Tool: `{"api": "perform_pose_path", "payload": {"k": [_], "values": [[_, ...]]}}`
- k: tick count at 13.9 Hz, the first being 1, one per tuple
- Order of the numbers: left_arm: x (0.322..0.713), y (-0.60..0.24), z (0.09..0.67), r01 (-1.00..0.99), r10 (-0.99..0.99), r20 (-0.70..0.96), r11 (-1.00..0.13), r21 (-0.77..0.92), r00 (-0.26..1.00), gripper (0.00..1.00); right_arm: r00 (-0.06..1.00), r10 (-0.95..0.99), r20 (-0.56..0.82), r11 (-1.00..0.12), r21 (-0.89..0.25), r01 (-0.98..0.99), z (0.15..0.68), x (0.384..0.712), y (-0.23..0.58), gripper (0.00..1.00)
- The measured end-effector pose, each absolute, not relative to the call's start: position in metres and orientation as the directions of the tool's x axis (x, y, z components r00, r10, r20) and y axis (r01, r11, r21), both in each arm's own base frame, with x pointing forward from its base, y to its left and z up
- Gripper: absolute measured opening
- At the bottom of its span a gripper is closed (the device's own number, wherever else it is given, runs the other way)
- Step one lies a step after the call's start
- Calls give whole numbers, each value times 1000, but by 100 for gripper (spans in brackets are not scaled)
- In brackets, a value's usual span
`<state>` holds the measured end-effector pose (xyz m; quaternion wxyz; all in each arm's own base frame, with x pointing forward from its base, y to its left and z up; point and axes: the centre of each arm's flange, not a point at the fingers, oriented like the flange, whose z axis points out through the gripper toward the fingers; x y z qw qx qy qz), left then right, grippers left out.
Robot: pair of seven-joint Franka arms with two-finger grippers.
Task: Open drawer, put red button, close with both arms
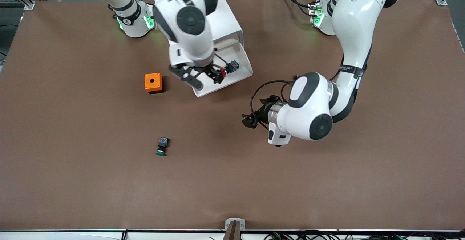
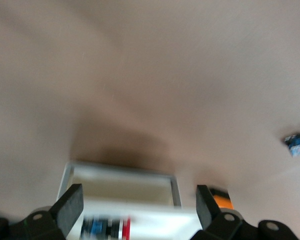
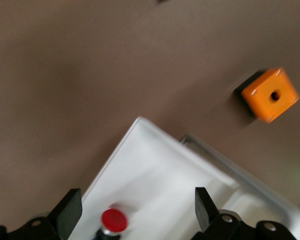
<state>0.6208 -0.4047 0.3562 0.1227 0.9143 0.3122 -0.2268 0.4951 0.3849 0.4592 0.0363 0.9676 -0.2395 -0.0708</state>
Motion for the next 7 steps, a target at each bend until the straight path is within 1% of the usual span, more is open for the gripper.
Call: {"api": "perform_pose_path", "payload": {"k": [2,4,7], "values": [[617,-424,361,578,508,-362,-807,117,782,100,933,-318,-170,-948,94,-305,495,527,327,100],[612,-440,361,532,489,-257,-836,135,834,100,963,-165,-211,-986,61,-156,522,554,264,100],[596,-465,356,445,432,-122,-888,113,893,100,972,-29,-232,-1000,6,-28,535,588,164,100]]}}
